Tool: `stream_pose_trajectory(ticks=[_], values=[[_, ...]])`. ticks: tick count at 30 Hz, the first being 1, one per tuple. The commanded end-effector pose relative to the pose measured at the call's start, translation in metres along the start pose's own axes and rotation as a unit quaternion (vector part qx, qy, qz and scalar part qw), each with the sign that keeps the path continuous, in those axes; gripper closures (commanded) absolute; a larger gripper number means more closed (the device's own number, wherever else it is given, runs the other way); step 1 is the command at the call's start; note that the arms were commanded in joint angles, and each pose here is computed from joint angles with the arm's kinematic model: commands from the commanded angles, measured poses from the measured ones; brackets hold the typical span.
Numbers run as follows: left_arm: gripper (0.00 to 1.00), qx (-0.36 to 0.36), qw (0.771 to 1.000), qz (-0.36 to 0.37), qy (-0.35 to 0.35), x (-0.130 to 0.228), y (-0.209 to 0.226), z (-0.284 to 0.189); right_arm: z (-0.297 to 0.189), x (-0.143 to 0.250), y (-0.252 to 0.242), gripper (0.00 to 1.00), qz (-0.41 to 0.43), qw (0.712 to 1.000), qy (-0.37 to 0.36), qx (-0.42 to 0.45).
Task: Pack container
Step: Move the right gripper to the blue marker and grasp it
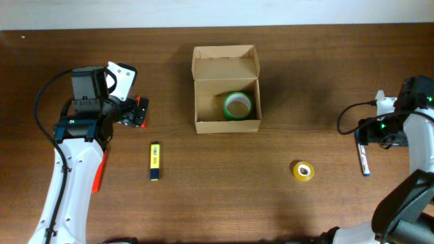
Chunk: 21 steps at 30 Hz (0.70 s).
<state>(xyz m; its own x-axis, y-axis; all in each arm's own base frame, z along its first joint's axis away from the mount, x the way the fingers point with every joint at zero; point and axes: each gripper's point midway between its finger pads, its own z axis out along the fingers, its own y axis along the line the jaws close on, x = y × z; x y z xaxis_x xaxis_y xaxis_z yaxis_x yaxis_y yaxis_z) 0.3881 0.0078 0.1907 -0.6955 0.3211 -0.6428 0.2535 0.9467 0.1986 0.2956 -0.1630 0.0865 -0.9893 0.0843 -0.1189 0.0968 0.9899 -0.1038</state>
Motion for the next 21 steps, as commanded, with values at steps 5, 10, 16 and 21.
stream_pose_trajectory(ticks=[5, 10, 16, 21], values=[[0.01, -0.02, 1.0, 0.005, 0.003, -0.002, 0.009, 0.0, 0.034, 0.009, 0.001, 0.26, 0.007, 0.999, 0.048, -0.016], [0.0, -0.02, 1.0, 0.005, 0.003, -0.002, 0.009, 0.0, 0.051, 0.011, 0.002, 0.27, 0.016, 0.997, 0.068, -0.019], [0.0, -0.02, 1.0, 0.005, 0.003, -0.002, 0.009, 0.0, 0.067, 0.014, -0.004, 0.32, 0.036, 0.996, 0.087, -0.003], [0.0, -0.02, 1.0, 0.005, 0.002, -0.002, 0.009, 0.0, 0.071, 0.01, -0.006, 0.4, 0.037, 0.996, 0.081, 0.002]])
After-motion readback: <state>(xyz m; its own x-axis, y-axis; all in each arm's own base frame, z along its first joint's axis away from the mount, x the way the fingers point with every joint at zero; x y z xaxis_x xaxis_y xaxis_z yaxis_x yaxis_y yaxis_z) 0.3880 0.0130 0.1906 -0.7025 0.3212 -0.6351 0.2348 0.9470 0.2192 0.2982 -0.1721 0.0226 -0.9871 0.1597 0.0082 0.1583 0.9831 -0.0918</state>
